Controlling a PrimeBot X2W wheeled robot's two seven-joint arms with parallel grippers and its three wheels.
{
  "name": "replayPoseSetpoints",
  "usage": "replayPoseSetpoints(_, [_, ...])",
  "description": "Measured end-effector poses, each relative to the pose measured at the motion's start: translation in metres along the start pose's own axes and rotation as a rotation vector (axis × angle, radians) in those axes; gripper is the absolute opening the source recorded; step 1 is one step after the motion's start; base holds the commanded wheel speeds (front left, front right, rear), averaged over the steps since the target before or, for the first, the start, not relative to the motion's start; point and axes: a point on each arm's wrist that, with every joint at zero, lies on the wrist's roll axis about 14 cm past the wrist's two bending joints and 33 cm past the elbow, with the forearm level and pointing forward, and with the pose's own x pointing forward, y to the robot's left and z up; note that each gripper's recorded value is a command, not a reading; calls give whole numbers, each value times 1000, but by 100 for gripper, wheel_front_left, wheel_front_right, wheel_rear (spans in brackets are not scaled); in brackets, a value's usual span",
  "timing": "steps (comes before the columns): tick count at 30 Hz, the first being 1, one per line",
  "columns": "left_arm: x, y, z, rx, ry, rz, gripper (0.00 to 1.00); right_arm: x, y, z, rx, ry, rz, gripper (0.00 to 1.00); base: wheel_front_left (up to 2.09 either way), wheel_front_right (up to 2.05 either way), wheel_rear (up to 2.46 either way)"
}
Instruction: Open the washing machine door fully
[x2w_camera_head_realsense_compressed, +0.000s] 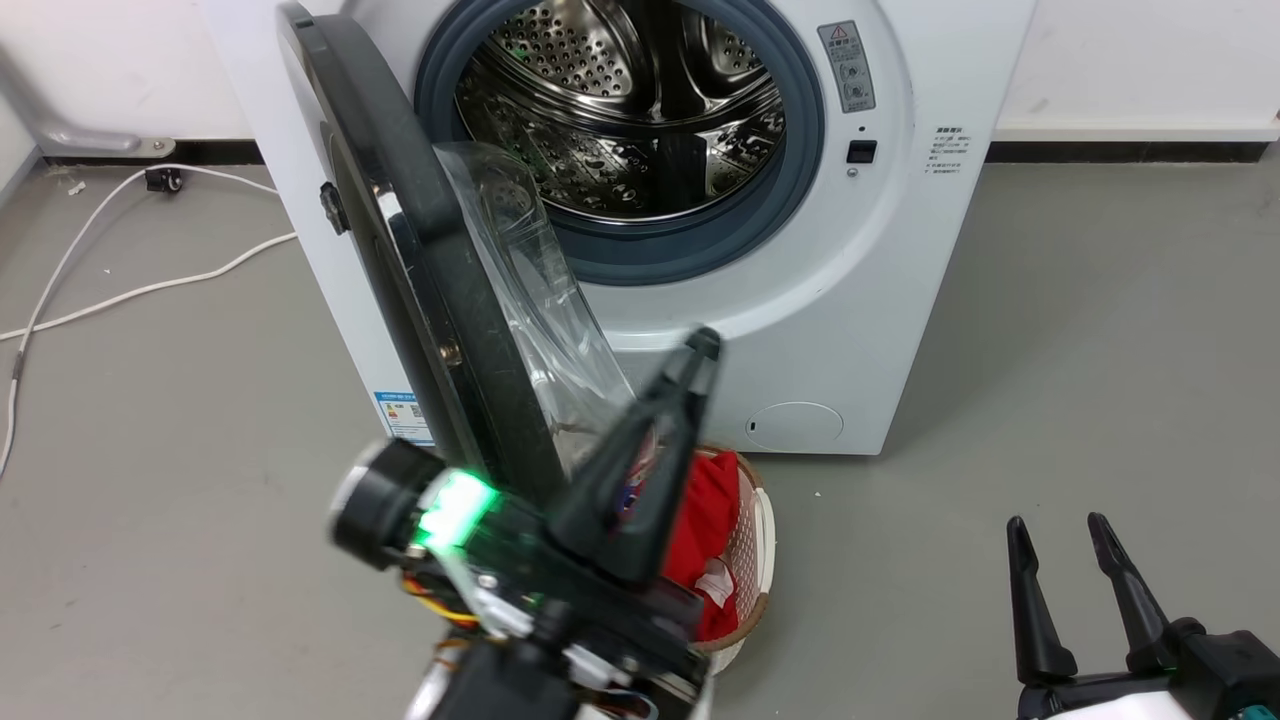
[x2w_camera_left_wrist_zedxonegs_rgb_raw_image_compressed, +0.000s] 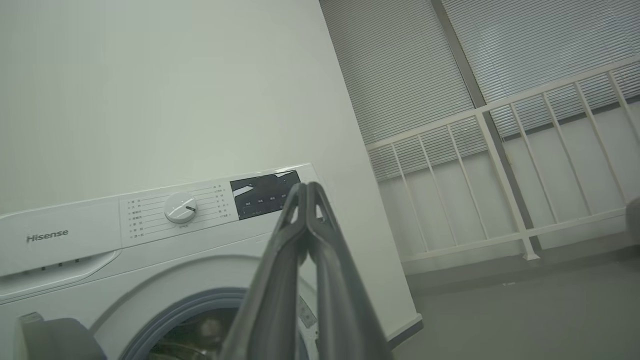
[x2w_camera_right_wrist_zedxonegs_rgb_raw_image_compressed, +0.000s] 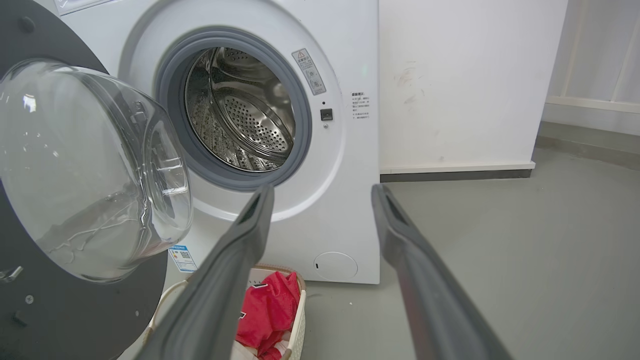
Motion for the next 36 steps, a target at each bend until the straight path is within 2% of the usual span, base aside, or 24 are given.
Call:
replayPoseSetpoints(8, [-19,-39,-39,-100,142,-95,0,1,1,-2,1,7,2,100,0,0,0])
replayPoseSetpoints(14, [-45,-53,-70,-137,273,-124,0,3,2,-6,0,17,8,100,0,0,0])
replayPoseSetpoints(36, [-133,-21,-157,-128,662,42,0,15,7,-22,-2,64,30,100,0,0,0])
